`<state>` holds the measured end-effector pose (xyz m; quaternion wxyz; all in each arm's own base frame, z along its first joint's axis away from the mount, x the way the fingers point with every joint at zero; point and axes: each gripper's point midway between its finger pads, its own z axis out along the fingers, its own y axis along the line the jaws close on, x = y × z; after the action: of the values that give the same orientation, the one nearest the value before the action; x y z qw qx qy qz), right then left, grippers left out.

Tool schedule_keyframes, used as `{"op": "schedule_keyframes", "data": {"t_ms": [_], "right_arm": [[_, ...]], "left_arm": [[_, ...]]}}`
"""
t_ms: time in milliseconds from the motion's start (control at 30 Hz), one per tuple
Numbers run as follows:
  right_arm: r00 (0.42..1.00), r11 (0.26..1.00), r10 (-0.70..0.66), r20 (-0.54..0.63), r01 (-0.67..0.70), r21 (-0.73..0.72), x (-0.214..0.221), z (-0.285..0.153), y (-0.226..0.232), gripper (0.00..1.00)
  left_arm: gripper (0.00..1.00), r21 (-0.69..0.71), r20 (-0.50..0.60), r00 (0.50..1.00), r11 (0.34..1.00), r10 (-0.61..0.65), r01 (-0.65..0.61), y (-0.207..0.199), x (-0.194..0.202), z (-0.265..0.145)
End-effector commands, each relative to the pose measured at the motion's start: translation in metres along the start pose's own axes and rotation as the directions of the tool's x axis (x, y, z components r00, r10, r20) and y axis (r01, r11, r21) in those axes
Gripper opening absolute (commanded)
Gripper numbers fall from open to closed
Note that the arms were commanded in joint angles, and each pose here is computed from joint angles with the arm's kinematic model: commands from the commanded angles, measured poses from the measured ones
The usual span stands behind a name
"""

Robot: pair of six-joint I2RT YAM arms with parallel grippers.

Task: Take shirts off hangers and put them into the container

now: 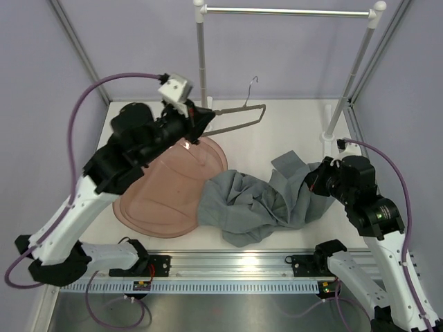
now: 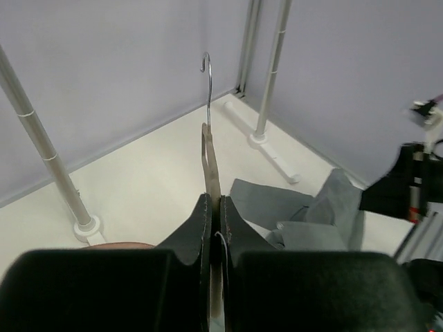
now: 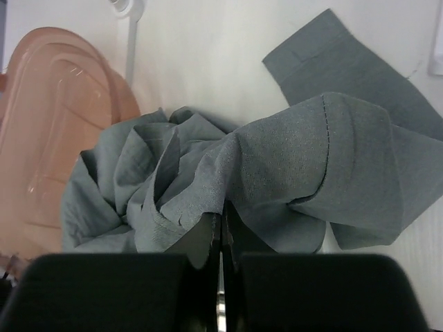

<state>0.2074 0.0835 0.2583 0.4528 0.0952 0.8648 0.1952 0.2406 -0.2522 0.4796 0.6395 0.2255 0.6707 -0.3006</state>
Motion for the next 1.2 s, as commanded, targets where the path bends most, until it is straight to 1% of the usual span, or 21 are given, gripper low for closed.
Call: {"op": "schedule_keyframes", "data": {"t_ms": [0, 67, 100, 200, 233, 433, 567, 800, 833, 933, 1067, 1100, 1167], "right_arm": [[0.999, 0.987, -0.052, 0.001, 0.051, -0.152, -0.001, -0.009, 0.026, 0.00], [0.999, 0.984, -0.046, -0.016, 0.043, -0.174, 0.003, -0.010, 0.029, 0.00], [0.999, 0.981, -0.043, -0.021, 0.038, -0.191, 0.004, -0.011, 0.032, 0.00], [0.999, 0.967, -0.033, -0.015, 0.028, -0.255, 0.002, -0.018, 0.045, 0.00], [0.999, 0.963, -0.036, -0.010, 0.032, -0.268, 0.001, -0.021, 0.047, 0.00], [0.999, 0.964, -0.052, 0.014, 0.054, -0.262, -0.003, -0.031, 0.046, 0.00], [0.998, 0.966, -0.059, 0.008, 0.059, -0.250, -0.001, -0.027, 0.043, 0.00], [0.998, 0.966, -0.060, -0.008, 0.056, -0.252, -0.003, -0.015, 0.046, 0.00], [0.998, 0.966, -0.058, -0.014, 0.053, -0.253, -0.003, -0.013, 0.046, 0.00], [0.998, 0.967, -0.061, -0.029, 0.052, -0.249, -0.002, -0.005, 0.046, 0.00], [0.997, 0.969, -0.067, -0.041, 0.055, -0.243, 0.001, 0.004, 0.044, 0.00], [0.997, 0.970, -0.066, -0.049, 0.053, -0.239, 0.003, 0.007, 0.043, 0.00], [0.996, 0.970, -0.071, -0.048, 0.057, -0.238, 0.002, 0.010, 0.043, 0.00]], "left_arm": [[0.00, -0.064, 0.193, 0.979, 0.997, 0.059, -0.047, 0.010, -0.068, 0.015], [0.00, -0.085, 0.192, 0.978, 0.994, 0.084, -0.069, 0.015, -0.075, 0.029], [0.00, -0.097, 0.199, 0.976, 0.993, 0.091, -0.073, 0.017, -0.084, 0.042], [0.00, -0.114, 0.199, 0.975, 0.990, 0.103, -0.082, 0.024, -0.088, 0.065], [0.00, -0.131, 0.225, 0.967, 0.987, 0.119, -0.091, 0.027, -0.093, 0.069], [0.00, -0.199, 0.285, 0.948, 0.976, 0.143, -0.087, 0.049, -0.097, 0.098], [0.00, -0.181, 0.316, 0.939, 0.980, 0.133, -0.077, 0.052, -0.100, 0.110], [0.00, -0.180, 0.352, 0.925, 0.980, 0.145, -0.085, 0.064, -0.111, 0.118], [0.00, -0.173, 0.363, 0.924, 0.983, 0.119, -0.059, 0.069, -0.112, 0.119], [0.00, -0.168, 0.371, 0.921, 0.984, 0.122, -0.062, 0.072, -0.115, 0.116], [0.00, -0.133, 0.385, 0.916, 0.989, 0.117, -0.070, 0.066, -0.116, 0.110], [0.00, -0.121, 0.394, 0.913, 0.991, 0.105, -0.062, 0.062, -0.121, 0.103], [0.00, -0.086, 0.390, 0.916, 0.994, 0.090, -0.061, 0.056, -0.115, 0.101]]}}
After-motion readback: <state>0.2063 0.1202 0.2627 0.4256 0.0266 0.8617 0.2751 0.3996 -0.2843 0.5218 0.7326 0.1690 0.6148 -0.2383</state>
